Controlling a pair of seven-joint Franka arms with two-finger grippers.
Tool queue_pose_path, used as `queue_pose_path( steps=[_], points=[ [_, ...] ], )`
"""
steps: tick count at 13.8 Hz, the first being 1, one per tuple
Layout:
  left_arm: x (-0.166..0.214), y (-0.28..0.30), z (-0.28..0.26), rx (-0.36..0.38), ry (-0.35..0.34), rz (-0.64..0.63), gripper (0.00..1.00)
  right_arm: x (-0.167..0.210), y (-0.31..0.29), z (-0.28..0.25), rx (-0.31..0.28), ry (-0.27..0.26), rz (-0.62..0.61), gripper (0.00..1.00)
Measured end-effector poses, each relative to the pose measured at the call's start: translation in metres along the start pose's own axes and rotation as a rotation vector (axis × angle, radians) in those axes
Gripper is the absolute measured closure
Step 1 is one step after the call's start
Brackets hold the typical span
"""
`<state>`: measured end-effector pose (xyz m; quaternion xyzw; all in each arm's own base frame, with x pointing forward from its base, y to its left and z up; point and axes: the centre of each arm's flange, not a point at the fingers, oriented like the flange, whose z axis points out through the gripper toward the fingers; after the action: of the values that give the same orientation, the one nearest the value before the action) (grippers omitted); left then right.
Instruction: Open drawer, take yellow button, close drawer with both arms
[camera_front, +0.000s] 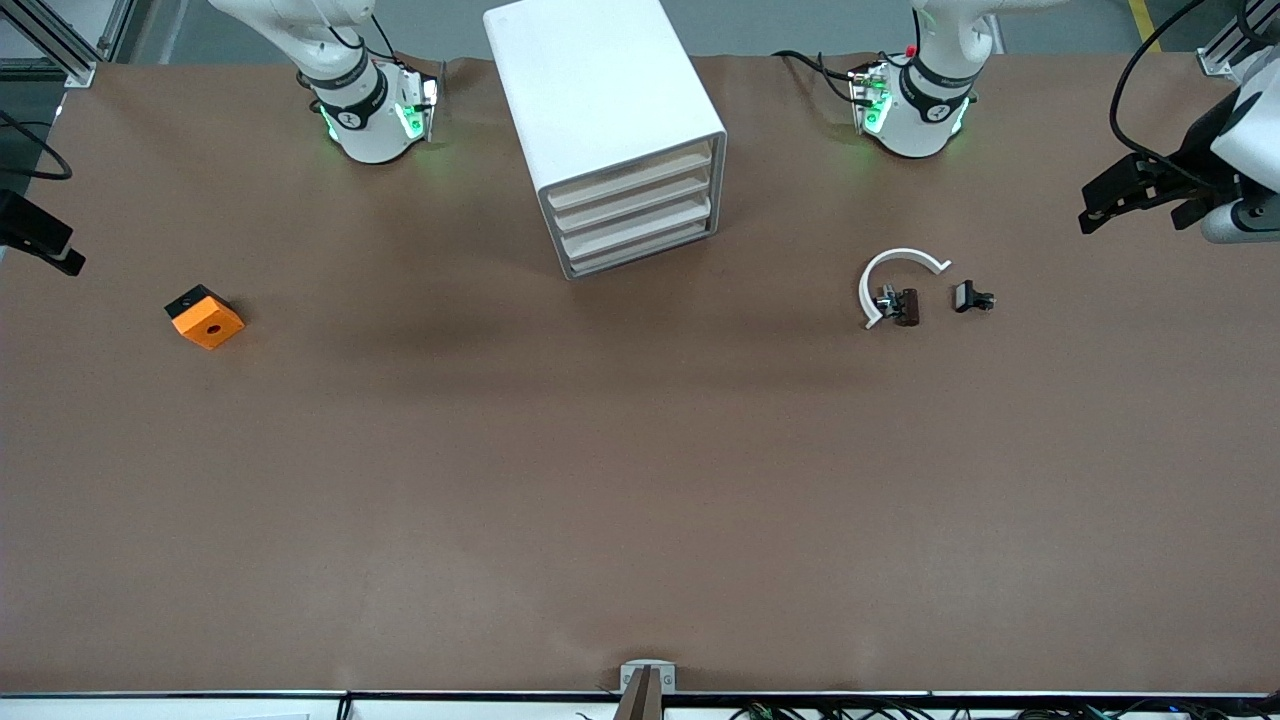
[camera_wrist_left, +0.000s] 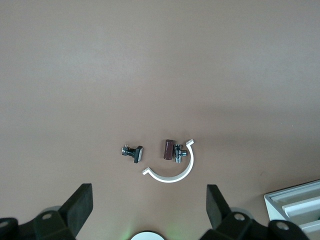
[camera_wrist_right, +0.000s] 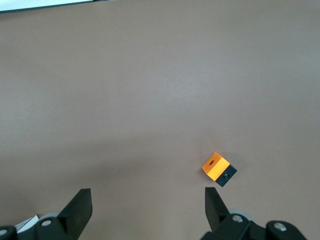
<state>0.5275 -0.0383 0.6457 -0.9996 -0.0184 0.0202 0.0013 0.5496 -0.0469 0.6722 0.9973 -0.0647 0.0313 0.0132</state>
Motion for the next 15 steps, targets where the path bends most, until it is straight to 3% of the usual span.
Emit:
queue_pose_path(
  steps=[3, 8, 10, 15],
  points=[
    [0.023, 0.001, 0.029, -0.002, -0.051, 0.036, 0.0, 0.0, 0.0, 0.0, 0.0, 0.0, 0.0, 0.0],
    [0.07, 0.017, 0.119, -0.001, -0.199, 0.044, 0.0, 0.0, 0.001, 0.0, 0.0, 0.001, 0.002, 0.0],
    [0.084, 0.038, 0.15, 0.016, -0.243, -0.045, 0.0, 0.0, 0.002, 0.0, 0.0, 0.0, 0.004, 0.0],
    [0.097, 0.078, 0.208, 0.022, -0.359, -0.481, 0.0, 0.0, 0.003, 0.001, 0.0, -0.001, 0.005, 0.0]
  ],
)
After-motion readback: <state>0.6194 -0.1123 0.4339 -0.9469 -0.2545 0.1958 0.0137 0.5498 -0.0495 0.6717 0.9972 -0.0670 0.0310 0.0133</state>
